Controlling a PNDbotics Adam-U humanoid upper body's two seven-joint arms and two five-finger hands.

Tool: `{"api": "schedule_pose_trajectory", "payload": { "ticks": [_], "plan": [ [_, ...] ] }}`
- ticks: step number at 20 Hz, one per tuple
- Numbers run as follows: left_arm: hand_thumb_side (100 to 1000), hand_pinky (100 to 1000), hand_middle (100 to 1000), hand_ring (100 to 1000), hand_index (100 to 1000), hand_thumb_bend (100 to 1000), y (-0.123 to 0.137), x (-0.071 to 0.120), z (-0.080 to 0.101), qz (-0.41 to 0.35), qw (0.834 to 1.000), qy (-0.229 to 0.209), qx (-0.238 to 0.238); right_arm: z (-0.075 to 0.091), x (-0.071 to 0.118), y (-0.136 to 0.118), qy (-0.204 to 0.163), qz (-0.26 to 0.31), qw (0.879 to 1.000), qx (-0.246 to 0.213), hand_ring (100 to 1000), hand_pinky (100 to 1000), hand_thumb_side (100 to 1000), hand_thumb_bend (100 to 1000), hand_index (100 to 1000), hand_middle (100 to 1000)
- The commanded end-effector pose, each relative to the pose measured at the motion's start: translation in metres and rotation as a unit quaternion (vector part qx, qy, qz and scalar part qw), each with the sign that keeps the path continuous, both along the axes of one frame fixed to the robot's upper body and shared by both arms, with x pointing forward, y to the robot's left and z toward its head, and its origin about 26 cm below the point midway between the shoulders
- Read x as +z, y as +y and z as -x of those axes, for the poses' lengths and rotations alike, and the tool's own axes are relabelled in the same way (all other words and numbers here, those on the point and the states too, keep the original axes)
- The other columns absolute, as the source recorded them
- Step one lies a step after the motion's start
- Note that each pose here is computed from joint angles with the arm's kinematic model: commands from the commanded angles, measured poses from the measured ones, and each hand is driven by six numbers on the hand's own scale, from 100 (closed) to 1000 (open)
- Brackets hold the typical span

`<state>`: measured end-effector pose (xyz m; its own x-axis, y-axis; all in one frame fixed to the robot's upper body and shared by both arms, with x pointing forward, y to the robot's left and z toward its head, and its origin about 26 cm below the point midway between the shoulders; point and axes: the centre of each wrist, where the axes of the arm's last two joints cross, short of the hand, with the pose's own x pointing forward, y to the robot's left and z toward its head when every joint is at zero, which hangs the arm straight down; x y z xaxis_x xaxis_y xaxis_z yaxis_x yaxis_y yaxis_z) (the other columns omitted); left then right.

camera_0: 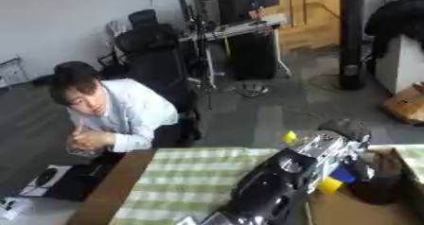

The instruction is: Pick up objects on the table and place them in the box.

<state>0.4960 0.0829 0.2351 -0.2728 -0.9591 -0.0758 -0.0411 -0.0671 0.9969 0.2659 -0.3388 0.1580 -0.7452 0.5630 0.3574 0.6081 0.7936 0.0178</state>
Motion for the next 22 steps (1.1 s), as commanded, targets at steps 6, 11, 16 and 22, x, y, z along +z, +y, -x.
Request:
{"api": "schedule_pose_trajectory", "payload": {
  "ticks": [6,11,16,22],
  "plan": [
    [528,515,629,726,831,268,-0.003,0.009,-0.003,0.000,1.000,0.001,-0.021,0.000,0.009,0.000,-0.066,-0.008,0.998,0.021,964,887,1000,100,733,796],
    [623,869,869,892,996,261,-0.005,0.012,-0.003,0.006,0.999,0.028,-0.032,0.000,0.008,0.001,-0.065,-0.009,0.998,0.020,965,886,1000,100,734,796],
    [771,1000,995,1000,1000,277,-0.006,0.016,-0.002,0.025,0.998,0.028,-0.043,0.000,0.008,0.001,-0.065,-0.010,0.998,0.020,965,886,1000,100,734,796],
    [965,1000,1000,1000,1000,265,-0.004,0.031,0.002,0.047,0.997,0.011,-0.053,0.001,0.007,0.001,-0.063,-0.010,0.998,0.020,965,886,1000,100,733,796]
  ]
}}
